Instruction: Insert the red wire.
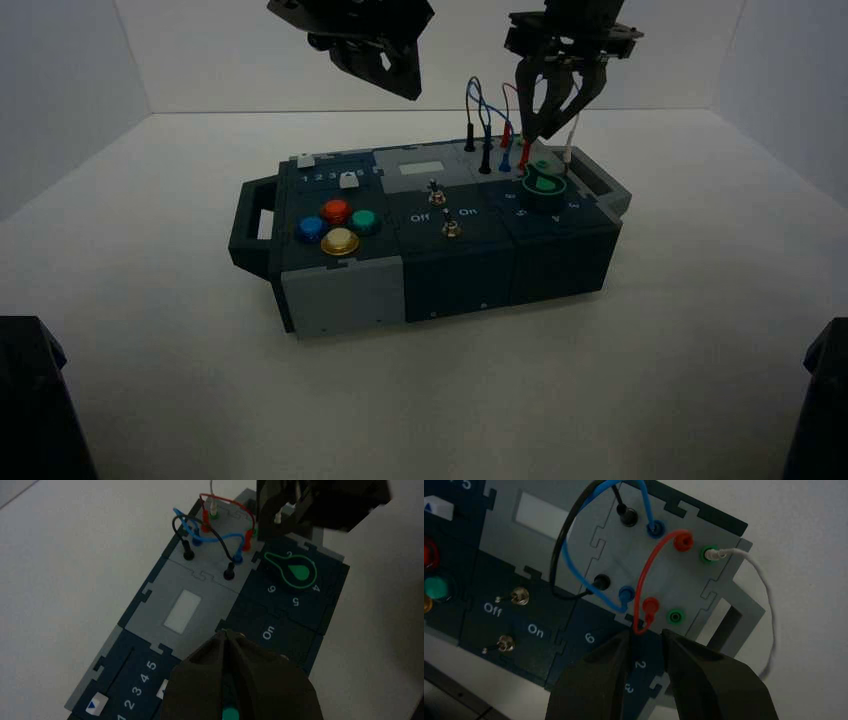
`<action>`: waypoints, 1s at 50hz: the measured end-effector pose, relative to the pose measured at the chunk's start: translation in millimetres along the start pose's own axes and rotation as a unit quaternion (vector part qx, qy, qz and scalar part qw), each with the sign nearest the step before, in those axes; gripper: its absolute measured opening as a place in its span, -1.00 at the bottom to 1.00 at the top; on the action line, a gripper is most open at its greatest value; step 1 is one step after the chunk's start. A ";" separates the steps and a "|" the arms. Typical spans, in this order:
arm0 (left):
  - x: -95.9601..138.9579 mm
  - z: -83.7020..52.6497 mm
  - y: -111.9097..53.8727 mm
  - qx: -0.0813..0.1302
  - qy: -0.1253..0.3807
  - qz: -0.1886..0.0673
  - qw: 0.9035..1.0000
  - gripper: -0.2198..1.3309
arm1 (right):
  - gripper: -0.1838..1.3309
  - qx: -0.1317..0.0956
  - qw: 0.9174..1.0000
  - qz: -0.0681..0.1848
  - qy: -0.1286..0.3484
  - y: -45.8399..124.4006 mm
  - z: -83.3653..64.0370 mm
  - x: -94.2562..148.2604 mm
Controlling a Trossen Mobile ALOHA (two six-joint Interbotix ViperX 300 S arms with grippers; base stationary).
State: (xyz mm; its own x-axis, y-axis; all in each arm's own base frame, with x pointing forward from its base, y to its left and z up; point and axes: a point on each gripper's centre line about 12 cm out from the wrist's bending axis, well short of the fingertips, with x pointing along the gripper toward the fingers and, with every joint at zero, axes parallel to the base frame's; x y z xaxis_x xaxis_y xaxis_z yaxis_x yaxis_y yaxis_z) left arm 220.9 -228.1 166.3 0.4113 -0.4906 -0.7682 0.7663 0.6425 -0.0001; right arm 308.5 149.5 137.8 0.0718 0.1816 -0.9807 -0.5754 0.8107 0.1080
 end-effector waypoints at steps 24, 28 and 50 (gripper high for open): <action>-1.7 2.8 -0.2 0.013 0.020 -0.004 1.000 -0.93 | 0.09 -0.003 1.000 0.003 0.013 6.3 -21.3 -13.4; -1.6 3.0 -0.1 0.016 0.022 -0.004 1.000 -0.93 | 0.09 -0.005 1.000 0.003 0.008 8.0 -24.2 -20.4; -2.0 6.7 2.9 0.022 0.017 0.001 1.000 -0.93 | 0.10 -0.009 1.000 0.004 0.005 11.4 -28.5 -35.3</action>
State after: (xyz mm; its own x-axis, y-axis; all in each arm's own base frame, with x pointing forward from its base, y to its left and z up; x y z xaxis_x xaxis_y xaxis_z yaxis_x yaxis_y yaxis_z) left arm 225.5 -229.3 172.1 0.3963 -0.4691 -0.7893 0.7865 0.6170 0.0282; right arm 276.2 136.5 169.0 0.0589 0.1821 -0.9815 -0.5900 0.7994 0.1129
